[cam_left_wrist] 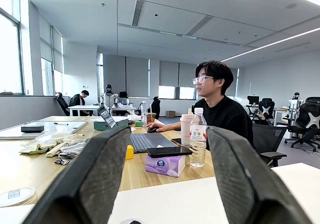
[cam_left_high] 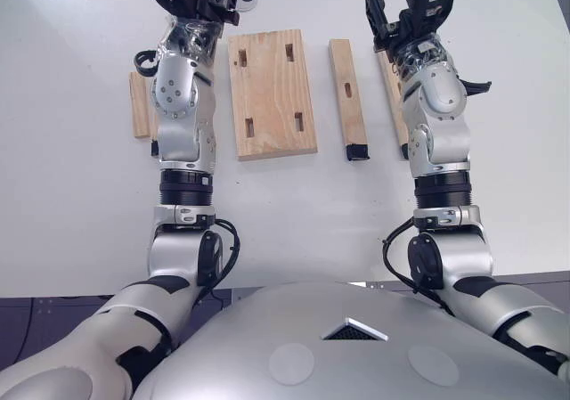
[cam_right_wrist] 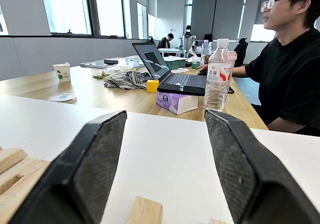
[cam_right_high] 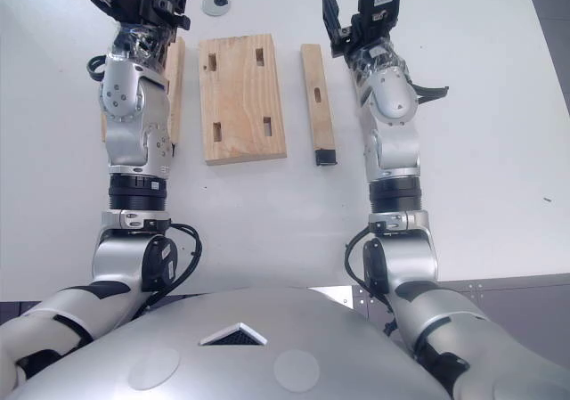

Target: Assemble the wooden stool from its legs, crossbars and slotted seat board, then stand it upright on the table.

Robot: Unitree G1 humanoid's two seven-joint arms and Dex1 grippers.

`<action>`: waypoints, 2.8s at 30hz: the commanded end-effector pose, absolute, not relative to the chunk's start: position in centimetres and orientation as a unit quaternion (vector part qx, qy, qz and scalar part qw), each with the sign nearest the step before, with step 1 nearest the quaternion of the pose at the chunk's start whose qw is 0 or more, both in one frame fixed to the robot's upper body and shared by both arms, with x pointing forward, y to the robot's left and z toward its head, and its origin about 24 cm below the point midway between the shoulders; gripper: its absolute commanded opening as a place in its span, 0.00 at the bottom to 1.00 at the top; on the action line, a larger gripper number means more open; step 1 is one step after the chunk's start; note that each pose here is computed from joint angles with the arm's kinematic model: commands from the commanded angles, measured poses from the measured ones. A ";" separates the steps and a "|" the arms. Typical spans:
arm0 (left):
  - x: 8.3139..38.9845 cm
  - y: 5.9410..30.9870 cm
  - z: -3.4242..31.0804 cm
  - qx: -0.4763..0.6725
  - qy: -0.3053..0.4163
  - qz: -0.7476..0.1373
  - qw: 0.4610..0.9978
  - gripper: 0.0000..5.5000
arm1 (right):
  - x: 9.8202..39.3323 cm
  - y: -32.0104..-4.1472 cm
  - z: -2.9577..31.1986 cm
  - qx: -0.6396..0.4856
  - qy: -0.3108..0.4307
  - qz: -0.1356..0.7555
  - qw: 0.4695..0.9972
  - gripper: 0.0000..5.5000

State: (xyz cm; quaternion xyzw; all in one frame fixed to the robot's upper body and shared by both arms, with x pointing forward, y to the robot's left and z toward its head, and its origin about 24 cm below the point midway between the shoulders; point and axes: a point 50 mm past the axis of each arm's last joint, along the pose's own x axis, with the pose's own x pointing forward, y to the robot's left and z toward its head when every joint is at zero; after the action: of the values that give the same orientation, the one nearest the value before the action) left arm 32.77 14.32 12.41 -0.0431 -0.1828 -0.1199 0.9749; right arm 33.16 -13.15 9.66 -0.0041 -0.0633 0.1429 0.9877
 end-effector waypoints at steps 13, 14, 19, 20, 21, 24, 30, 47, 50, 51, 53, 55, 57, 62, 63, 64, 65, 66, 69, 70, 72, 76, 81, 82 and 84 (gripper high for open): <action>33.8 16.5 11.4 -0.030 -0.160 -0.032 0.986 0.51 | 33.2 -12.7 10.1 -0.006 -0.075 0.150 0.986 0.52; 33.8 16.5 11.4 -0.031 -0.160 -0.032 0.986 0.51 | 33.2 -12.6 10.2 -0.006 -0.076 0.150 0.986 0.52; 33.8 16.6 11.2 -0.029 -0.155 -0.031 0.987 0.51 | 33.2 -12.5 10.2 -0.007 -0.076 0.154 0.985 0.52; 33.8 16.6 11.2 -0.029 -0.154 -0.030 0.987 0.51 | 33.2 -12.5 10.2 -0.008 -0.076 0.154 0.985 0.52; 33.8 16.6 11.2 -0.029 -0.153 -0.030 0.987 0.51 | 33.2 -12.5 10.2 -0.008 -0.075 0.155 0.985 0.52; 33.9 16.7 10.9 -0.027 -0.142 -0.025 0.989 0.51 | 33.1 -12.5 10.1 -0.008 -0.073 0.156 0.985 0.52; 33.7 16.7 10.7 -0.028 -0.136 -0.023 0.990 0.51 | 33.0 -12.4 9.9 -0.007 -0.070 0.157 0.985 0.52; 33.6 16.9 10.7 -0.029 -0.134 -0.017 0.990 0.51 | 32.1 -15.2 9.6 -0.031 -0.054 0.130 0.989 0.52; 33.2 17.2 10.3 -0.029 -0.129 -0.011 0.991 0.51 | 29.5 -19.7 8.1 -0.037 0.006 0.097 0.995 0.52; 33.1 17.2 10.2 -0.029 -0.128 -0.009 0.991 0.51 | 28.3 -21.4 7.5 -0.039 0.032 0.083 0.995 0.52; 32.8 17.5 10.1 -0.028 -0.126 -0.004 0.992 0.51 | 26.5 -23.4 6.8 -0.038 0.072 0.068 0.994 0.52; 32.5 17.6 10.0 -0.028 -0.124 0.000 0.992 0.51 | 24.8 -24.7 5.7 -0.024 0.114 0.045 0.992 0.52; 32.4 17.5 10.0 -0.027 -0.122 -0.001 0.992 0.51 | 23.5 -25.2 4.8 -0.007 0.148 0.032 0.989 0.52; 32.3 17.6 10.1 -0.026 -0.119 0.000 0.992 0.51 | 22.5 -24.4 3.8 0.010 0.182 0.039 0.982 0.52; 32.3 17.6 10.1 -0.026 -0.119 0.000 0.993 0.51 | 22.3 -24.3 3.7 0.012 0.187 0.039 0.982 0.52; 32.3 17.6 10.1 -0.026 -0.119 -0.001 0.993 0.51 | 22.1 -24.2 3.5 0.013 0.191 0.039 0.981 0.52; 32.3 17.6 10.1 -0.026 -0.118 -0.001 0.993 0.51 | 22.0 -24.1 3.4 0.015 0.194 0.039 0.980 0.52; 32.3 17.6 10.0 -0.026 -0.118 -0.001 0.993 0.51 | 21.9 -24.0 3.3 0.017 0.197 0.040 0.980 0.52; 32.2 17.6 10.0 -0.026 -0.116 -0.002 0.993 0.51 | 21.5 -23.8 2.9 0.021 0.207 0.043 0.977 0.52; 32.2 17.6 10.0 -0.026 -0.115 -0.003 0.993 0.51 | 21.3 -23.7 2.6 0.024 0.213 0.042 0.976 0.52; 32.2 17.5 10.0 -0.026 -0.115 -0.003 0.993 0.51 | 21.1 -23.6 2.2 0.028 0.227 0.044 0.972 0.52; 32.2 17.6 10.0 -0.026 -0.114 -0.003 0.993 0.51 | 20.9 -23.5 1.2 0.031 0.260 0.049 0.964 0.52; 32.2 17.6 10.0 -0.026 -0.114 -0.002 0.993 0.50 | 20.8 -23.4 0.9 0.026 0.272 0.050 0.961 0.40; 32.2 17.5 10.0 -0.026 -0.113 -0.002 0.993 0.50 | 20.8 -23.4 0.9 0.026 0.272 0.048 0.961 0.37; 32.2 17.5 10.0 -0.027 -0.113 -0.003 0.993 0.50 | 20.7 -23.5 0.9 0.025 0.272 0.045 0.961 0.29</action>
State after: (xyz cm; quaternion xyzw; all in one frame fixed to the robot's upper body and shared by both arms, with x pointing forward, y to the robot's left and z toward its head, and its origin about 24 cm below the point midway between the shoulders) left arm 32.38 17.53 10.14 -0.0297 -0.1179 -0.0039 0.9926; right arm 21.31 -23.31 1.84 0.0233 0.2388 0.0499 0.9695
